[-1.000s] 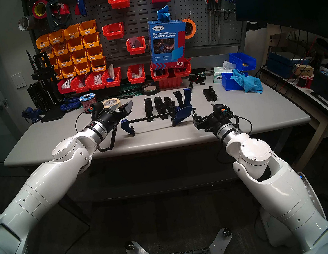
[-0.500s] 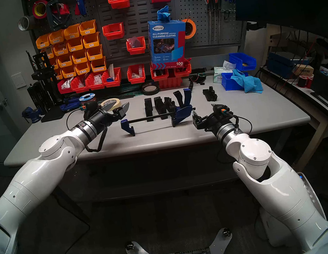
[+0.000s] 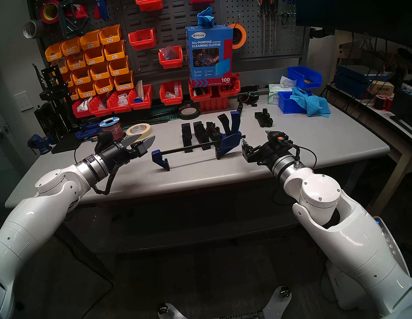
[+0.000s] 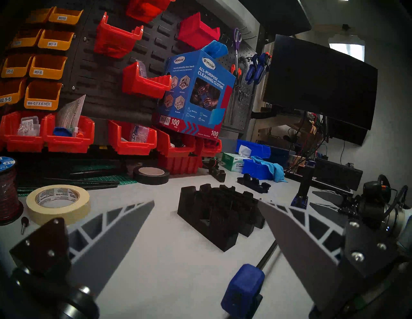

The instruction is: Clamp the two 3D printed pieces together with the clamp

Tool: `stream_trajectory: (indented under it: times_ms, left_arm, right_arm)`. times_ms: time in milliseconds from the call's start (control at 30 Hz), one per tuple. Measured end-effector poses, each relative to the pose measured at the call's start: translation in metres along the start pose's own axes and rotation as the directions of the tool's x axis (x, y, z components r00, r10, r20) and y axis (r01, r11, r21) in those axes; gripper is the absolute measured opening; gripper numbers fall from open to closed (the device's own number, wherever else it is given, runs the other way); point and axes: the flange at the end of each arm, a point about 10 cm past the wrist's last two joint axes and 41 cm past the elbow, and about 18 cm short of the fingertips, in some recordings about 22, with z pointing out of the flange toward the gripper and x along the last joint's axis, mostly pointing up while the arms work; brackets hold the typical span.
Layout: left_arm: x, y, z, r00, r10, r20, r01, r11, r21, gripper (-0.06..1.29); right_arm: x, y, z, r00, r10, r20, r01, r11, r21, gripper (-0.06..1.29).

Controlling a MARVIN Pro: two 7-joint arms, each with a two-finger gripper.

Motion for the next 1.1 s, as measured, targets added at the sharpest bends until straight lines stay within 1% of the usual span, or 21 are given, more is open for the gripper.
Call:
stream_trajectory:
  times_ms: [100, 200, 333, 533, 700, 767, 967, 1100]
  left_arm:
    - [-0.010, -0.004, -0.003, 0.999, -0.007, 0.053, 0.009, 1.000, -0.027, 1.26]
    - [-0.019, -0.009, -0.005, 0.996, -0.011, 0.093, 0.016, 0.998, -0.055, 1.26]
    - [-0.020, -0.015, -0.004, 0.995, -0.010, 0.103, 0.020, 0.995, -0.098, 1.26]
    - [-0.029, -0.024, -0.003, 0.992, -0.018, 0.122, 0.035, 0.989, -0.141, 1.26]
    - [-0.034, -0.030, -0.003, 0.993, -0.021, 0.120, 0.043, 0.982, -0.184, 1.26]
    - [-0.035, -0.032, -0.002, 0.994, -0.023, 0.111, 0.046, 0.978, -0.204, 1.26]
    - [-0.035, -0.036, 0.000, 0.996, -0.038, 0.079, 0.056, 0.970, -0.236, 1.26]
    - [-0.035, -0.038, 0.002, 0.996, -0.065, 0.056, 0.078, 0.963, -0.259, 1.26]
  right_arm:
    - [0.000, 0.000, 0.000, 1.000, 0.000, 0.000, 0.000, 1.000, 0.000, 1.26]
    - [0.000, 0.000, 0.000, 1.000, 0.000, 0.000, 0.000, 1.000, 0.000, 1.26]
    - [0.000, 0.000, 0.000, 1.000, 0.000, 0.000, 0.000, 1.000, 0.000, 1.26]
    - [0.000, 0.000, 0.000, 1.000, 0.000, 0.000, 0.000, 1.000, 0.000, 1.26]
    - [0.000, 0.000, 0.000, 1.000, 0.000, 0.000, 0.000, 1.000, 0.000, 1.26]
    - [0.000, 0.000, 0.000, 1.000, 0.000, 0.000, 0.000, 1.000, 0.000, 1.26]
    - [0.000, 0.000, 0.000, 1.000, 0.000, 0.000, 0.000, 1.000, 0.000, 1.26]
    - [0.000, 0.000, 0.000, 1.000, 0.000, 0.000, 0.000, 1.000, 0.000, 1.26]
